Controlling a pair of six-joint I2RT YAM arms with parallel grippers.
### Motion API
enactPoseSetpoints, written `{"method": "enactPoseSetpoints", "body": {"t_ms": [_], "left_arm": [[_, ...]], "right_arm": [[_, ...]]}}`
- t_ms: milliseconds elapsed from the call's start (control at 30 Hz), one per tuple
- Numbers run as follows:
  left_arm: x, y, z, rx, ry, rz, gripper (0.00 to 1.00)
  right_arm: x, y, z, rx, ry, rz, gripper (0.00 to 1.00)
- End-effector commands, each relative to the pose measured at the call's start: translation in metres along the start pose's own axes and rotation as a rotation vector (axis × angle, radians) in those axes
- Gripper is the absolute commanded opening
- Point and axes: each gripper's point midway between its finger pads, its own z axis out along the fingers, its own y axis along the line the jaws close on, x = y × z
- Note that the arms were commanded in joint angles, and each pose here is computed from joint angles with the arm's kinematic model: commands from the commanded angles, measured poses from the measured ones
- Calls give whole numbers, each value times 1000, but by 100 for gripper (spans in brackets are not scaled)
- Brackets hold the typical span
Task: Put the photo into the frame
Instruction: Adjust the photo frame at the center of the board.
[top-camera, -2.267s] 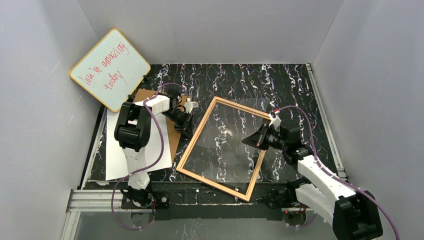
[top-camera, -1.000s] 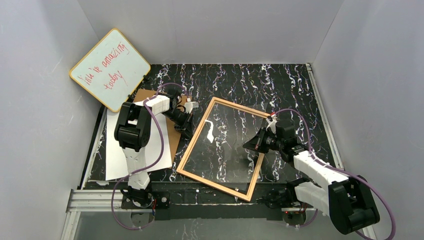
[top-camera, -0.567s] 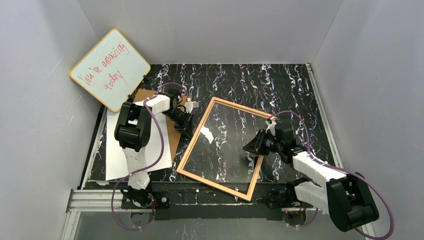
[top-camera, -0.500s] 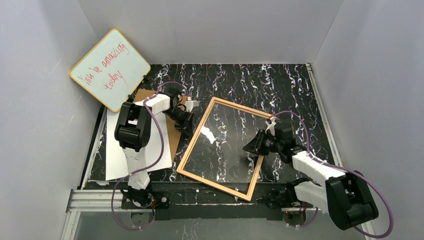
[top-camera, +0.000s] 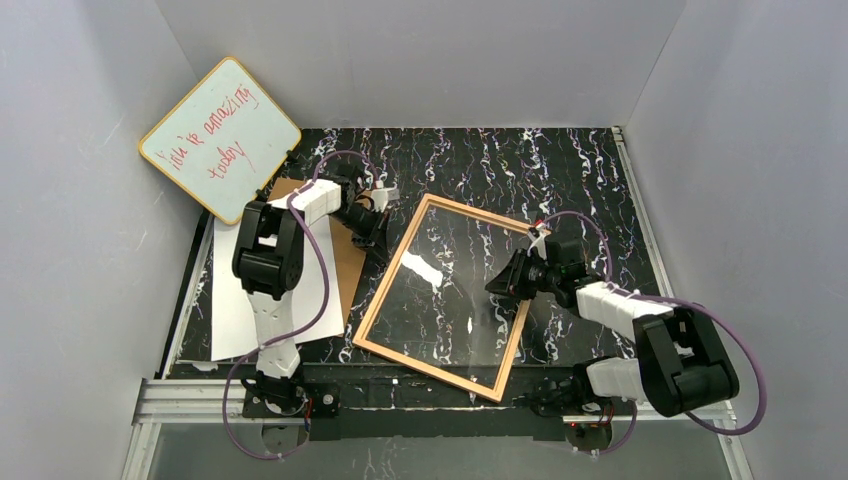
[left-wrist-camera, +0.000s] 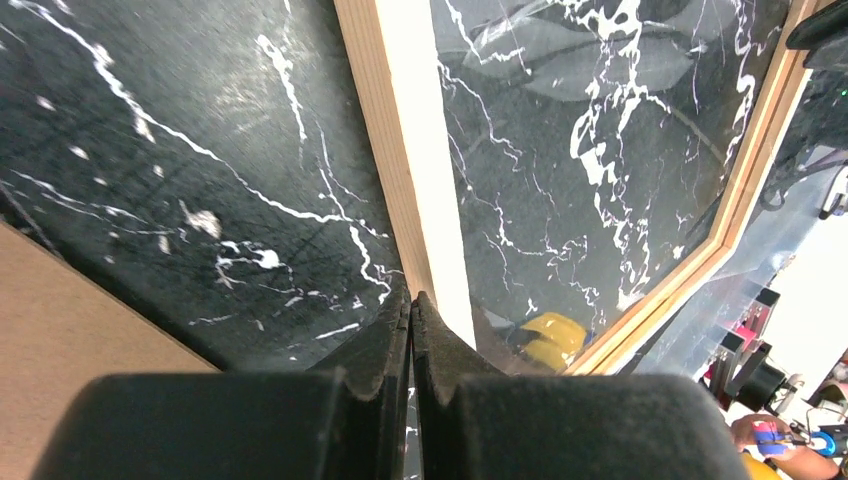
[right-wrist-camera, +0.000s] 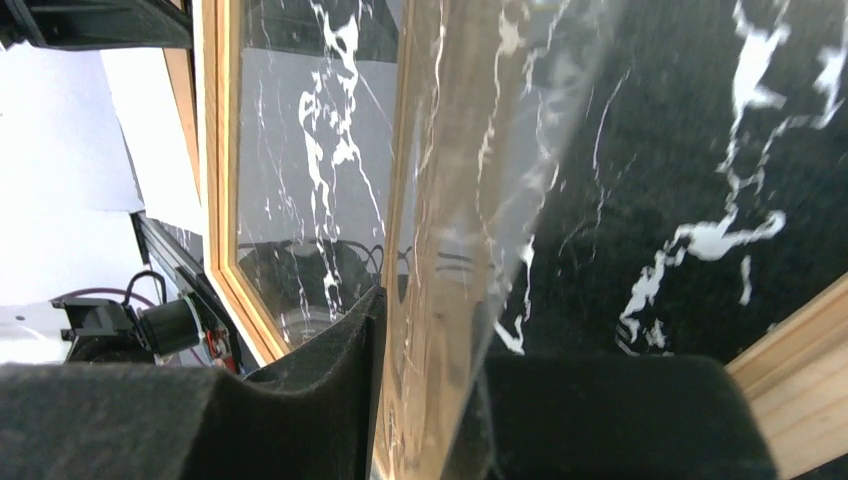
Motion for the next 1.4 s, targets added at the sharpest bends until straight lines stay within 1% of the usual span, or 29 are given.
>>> {"method": "enactPoseSetpoints", "body": {"t_ms": [0,133,300,367,767,833,1000,1167,1367], "left_arm": [[-14,4,-7,-4,-23,-15,0],[-22,6,-10,-8,-38,-13,0],[-24,9,-11,-10,-43,-15,0],[-24,10,-10,-11,-41,-18,0],[-34,21,-7,-22,-53,-27,0],[-33,20,-8,-24,-53,-26,0],[-24,18,-9,-22,-44,-24,0],[-16,17,-10,-23,-35,-18,0],[-13,17,-9,-20,-30,-21,0]], "right_arm": [[-45,20,4,-65,-89,-101,27],[-65,19,13,-84,-91,-100,25],[-78,11,26,-82,-88,-81,17],[-84,8,32,-78,-96,-70,16],[-127,5,53,-87,-147,-60,16],[-133,7,55,-87,-155,-63,19],[-141,9,51,-47,-157,-92,34],[-142,2,40,33,-165,-123,45],[-143,-2,33,81,-171,-151,49]]}}
